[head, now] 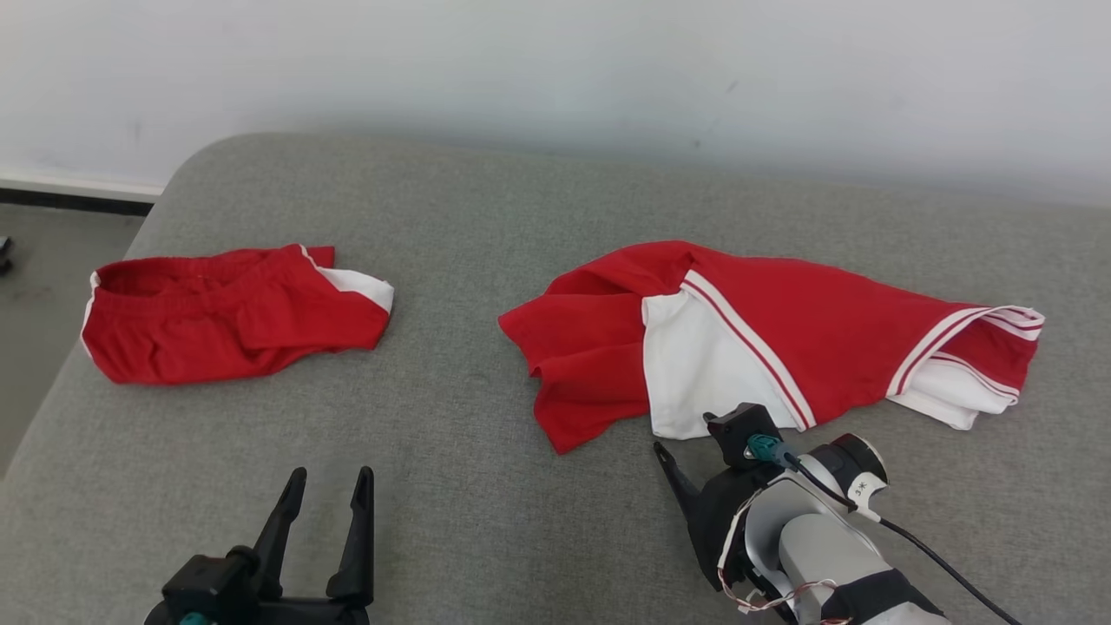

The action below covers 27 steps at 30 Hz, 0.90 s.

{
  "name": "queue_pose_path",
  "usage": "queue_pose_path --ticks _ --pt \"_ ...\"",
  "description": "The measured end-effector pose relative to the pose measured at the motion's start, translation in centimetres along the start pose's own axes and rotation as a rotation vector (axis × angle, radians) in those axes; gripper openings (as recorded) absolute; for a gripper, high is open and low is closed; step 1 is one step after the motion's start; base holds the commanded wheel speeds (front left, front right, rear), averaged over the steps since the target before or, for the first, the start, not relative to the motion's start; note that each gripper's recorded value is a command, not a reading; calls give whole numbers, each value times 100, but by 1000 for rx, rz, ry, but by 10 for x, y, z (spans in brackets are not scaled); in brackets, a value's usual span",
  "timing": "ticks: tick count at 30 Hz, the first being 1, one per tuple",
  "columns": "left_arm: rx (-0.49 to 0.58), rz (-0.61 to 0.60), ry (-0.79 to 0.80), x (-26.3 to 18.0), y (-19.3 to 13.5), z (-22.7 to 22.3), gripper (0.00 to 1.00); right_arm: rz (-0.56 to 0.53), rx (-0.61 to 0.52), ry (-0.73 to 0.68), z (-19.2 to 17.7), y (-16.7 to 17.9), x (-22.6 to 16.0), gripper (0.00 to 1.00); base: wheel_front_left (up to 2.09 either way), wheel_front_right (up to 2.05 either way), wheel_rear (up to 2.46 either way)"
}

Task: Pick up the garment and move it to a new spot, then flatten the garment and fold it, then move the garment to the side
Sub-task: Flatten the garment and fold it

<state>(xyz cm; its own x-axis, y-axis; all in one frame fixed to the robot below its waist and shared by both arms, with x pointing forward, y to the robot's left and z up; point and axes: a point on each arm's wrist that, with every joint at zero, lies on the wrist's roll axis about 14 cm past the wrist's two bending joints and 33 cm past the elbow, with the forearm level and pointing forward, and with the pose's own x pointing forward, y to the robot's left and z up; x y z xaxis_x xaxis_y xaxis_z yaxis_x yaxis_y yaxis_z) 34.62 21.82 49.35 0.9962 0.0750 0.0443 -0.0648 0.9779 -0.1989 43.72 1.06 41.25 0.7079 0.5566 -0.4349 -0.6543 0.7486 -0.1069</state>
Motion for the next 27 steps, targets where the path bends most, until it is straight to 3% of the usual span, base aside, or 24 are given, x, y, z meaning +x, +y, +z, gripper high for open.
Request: queue_pose_path --ticks 15,16,18,19,27 --pt "3 51 21 9 17 -5 100 -8 4 15 -6 -11 28 100 0 0 0" --pt "4 53 21 9 18 -5 100 -8 8 16 -6 -12 29 86 0 0 0" --pt "7 56 21 10 19 -5 100 -8 12 13 -7 -12 30 4 0 0 0" --pt "7 58 20 11 19 -5 100 -8 9 13 -7 -12 29 0 0 0 0" --pt "0 42 0 13 14 1 100 -28 5 -40 -2 -16 15 0 0 0 0"
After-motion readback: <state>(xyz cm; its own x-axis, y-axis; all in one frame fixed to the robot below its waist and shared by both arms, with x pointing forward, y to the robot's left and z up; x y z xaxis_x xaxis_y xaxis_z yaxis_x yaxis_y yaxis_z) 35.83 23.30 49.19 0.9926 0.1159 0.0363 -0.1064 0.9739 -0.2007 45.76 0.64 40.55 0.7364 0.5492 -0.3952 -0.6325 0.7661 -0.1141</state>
